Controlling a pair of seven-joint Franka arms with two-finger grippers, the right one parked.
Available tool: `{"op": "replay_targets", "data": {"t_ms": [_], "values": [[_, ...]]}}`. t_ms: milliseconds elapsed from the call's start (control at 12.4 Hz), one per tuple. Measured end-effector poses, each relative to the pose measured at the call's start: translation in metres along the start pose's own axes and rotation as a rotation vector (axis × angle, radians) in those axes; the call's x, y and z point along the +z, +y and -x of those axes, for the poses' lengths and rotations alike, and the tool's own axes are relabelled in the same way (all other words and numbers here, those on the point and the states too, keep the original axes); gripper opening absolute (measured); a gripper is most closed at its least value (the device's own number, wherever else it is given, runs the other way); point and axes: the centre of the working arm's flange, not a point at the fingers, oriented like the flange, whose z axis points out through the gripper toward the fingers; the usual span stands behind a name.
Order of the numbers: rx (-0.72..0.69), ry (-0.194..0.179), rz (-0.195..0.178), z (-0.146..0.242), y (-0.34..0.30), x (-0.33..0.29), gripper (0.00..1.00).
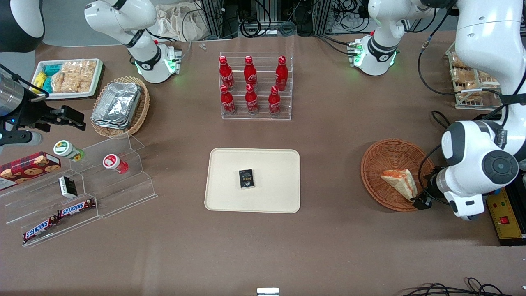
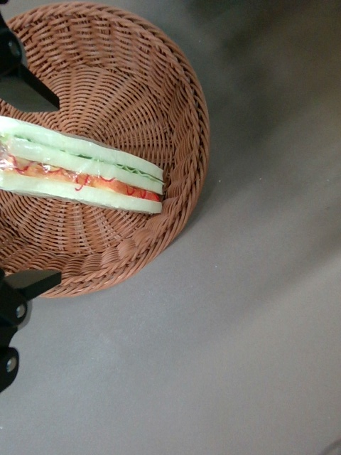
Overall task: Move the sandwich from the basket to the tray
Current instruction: 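Lower the left gripper and close it on the wrapped sandwich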
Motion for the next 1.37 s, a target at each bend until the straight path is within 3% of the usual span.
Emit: {"op": "replay_targets", "data": {"t_ms": [1126,1207,1368], "values": [[0.039,-0.055,-0.072,0.037,-0.020,0.072,1.00],[0.039,-0.053,-0.070,0.037,-0.019,0.072,0.91],[0.045,-0.050,-0.068,0.037,-0.019,0.071,0.65]]}}
